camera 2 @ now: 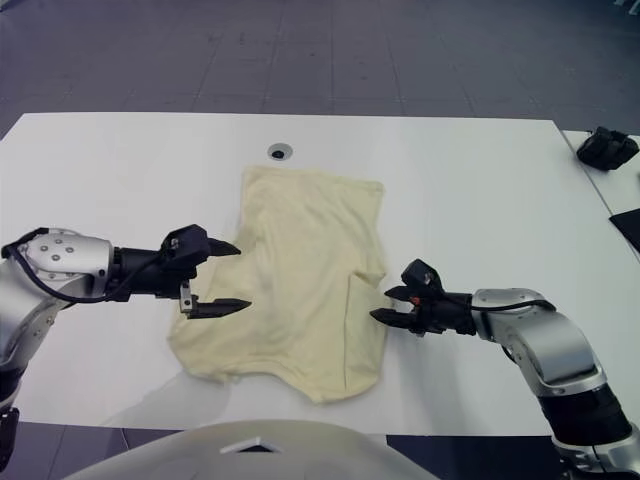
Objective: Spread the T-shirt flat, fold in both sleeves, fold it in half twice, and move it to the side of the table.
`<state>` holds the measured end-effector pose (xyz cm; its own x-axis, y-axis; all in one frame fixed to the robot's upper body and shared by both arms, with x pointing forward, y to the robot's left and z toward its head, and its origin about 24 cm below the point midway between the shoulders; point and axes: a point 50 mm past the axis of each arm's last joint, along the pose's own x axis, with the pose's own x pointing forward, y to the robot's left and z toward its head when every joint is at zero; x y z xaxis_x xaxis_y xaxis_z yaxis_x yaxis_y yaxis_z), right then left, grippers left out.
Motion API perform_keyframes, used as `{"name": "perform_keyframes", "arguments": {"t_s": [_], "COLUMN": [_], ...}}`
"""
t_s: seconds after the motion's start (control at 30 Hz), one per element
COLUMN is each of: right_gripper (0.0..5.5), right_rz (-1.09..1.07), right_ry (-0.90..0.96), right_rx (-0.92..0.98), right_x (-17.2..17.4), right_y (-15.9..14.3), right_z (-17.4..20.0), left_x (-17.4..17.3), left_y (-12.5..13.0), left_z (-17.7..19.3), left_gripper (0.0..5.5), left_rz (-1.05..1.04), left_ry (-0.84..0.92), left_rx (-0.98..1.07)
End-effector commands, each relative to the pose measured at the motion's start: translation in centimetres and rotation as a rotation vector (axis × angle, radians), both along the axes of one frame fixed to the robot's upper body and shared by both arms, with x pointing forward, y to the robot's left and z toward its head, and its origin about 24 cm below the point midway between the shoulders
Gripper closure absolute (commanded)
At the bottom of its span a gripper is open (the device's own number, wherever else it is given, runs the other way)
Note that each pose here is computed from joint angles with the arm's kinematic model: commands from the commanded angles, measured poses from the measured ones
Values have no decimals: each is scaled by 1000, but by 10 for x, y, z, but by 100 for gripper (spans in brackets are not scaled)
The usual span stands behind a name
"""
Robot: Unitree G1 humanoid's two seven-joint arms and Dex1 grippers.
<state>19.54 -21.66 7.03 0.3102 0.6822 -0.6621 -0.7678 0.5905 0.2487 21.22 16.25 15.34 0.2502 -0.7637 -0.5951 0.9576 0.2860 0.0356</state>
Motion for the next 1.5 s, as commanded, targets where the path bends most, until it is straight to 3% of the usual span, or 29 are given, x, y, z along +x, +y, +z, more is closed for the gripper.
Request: {"name": "perform_keyframes", "arguments": {"t_s": [0.03, 0.47, 0.8, 0.97, 1.13, 1.27, 1.5], "right_gripper": [338, 549, 549, 549, 549, 486, 377], "right_rz": [2, 17, -90, -41, -14, -51, -324], "right_ry": [45, 24, -7, 21, 54, 21, -221], "right_rx": [-35, -80, -193, -191, -191, -212, -224], "right_x": [-5, -1, 3, -5, -19, -27, -9], "right_y": [-6, -21, -70, -68, -68, -67, -64], "right_z": [-8, -5, 15, 16, 16, 16, 24], "left_x": [2, 3, 0, -10, -16, -17, -15], "left_y": [-2, -3, 0, 12, 41, 56, 83], "left_z": [0, -5, -14, -26, -29, -27, -35], "left_gripper": [10, 10, 10, 10, 10, 10, 10], "left_rz": [-12, 17, 68, 159, 348, 443, 623], "left_ry": [-12, -26, -17, 50, 92, 119, 245], "left_rx": [15, 24, 31, 33, 40, 33, -42]}}
